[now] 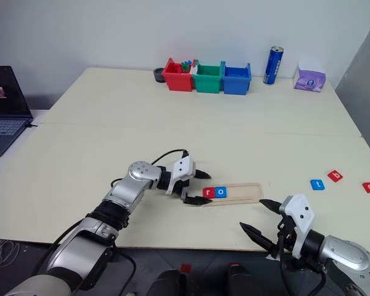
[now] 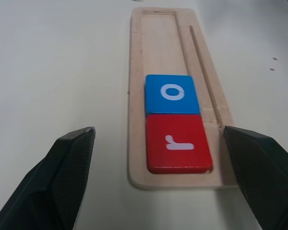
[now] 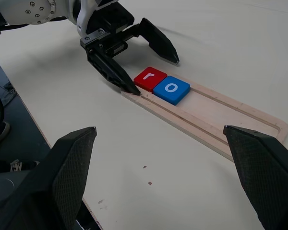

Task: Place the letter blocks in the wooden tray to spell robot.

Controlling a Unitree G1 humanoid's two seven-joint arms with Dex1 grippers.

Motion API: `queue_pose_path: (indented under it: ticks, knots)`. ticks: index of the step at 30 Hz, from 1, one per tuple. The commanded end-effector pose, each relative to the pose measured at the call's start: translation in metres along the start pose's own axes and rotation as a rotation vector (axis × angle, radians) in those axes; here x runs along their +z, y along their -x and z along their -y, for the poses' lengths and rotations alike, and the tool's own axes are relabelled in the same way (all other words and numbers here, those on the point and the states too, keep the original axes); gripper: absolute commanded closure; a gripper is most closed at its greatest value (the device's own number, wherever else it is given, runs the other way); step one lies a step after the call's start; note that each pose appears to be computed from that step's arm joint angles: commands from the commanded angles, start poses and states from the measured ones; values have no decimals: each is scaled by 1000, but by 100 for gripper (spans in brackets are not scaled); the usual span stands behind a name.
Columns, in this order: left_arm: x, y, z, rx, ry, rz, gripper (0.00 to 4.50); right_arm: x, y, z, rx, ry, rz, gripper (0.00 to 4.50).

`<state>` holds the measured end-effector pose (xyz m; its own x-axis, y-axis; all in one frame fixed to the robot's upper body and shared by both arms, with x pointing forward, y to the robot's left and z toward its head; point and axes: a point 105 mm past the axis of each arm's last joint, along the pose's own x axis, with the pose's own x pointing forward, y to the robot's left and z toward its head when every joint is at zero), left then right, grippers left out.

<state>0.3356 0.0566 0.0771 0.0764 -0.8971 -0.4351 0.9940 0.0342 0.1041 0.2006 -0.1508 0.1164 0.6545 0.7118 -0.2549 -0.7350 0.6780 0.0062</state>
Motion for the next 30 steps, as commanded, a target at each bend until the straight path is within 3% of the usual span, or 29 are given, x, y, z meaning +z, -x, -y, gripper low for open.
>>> queue_pose_path:
  ticks: [1, 25, 30]
  knots:
    - [4, 3, 5, -32, 25, 26, 2, 14, 2, -3, 2, 32, 56, 0]
    - [-16, -12, 10, -53, -29, -102, 2, 19, -1, -6, -4, 63, 49, 0]
    - [-16, -13, 10, -62, -34, -100, 113, 13, 10, 12, -51, 109, 1, 0]
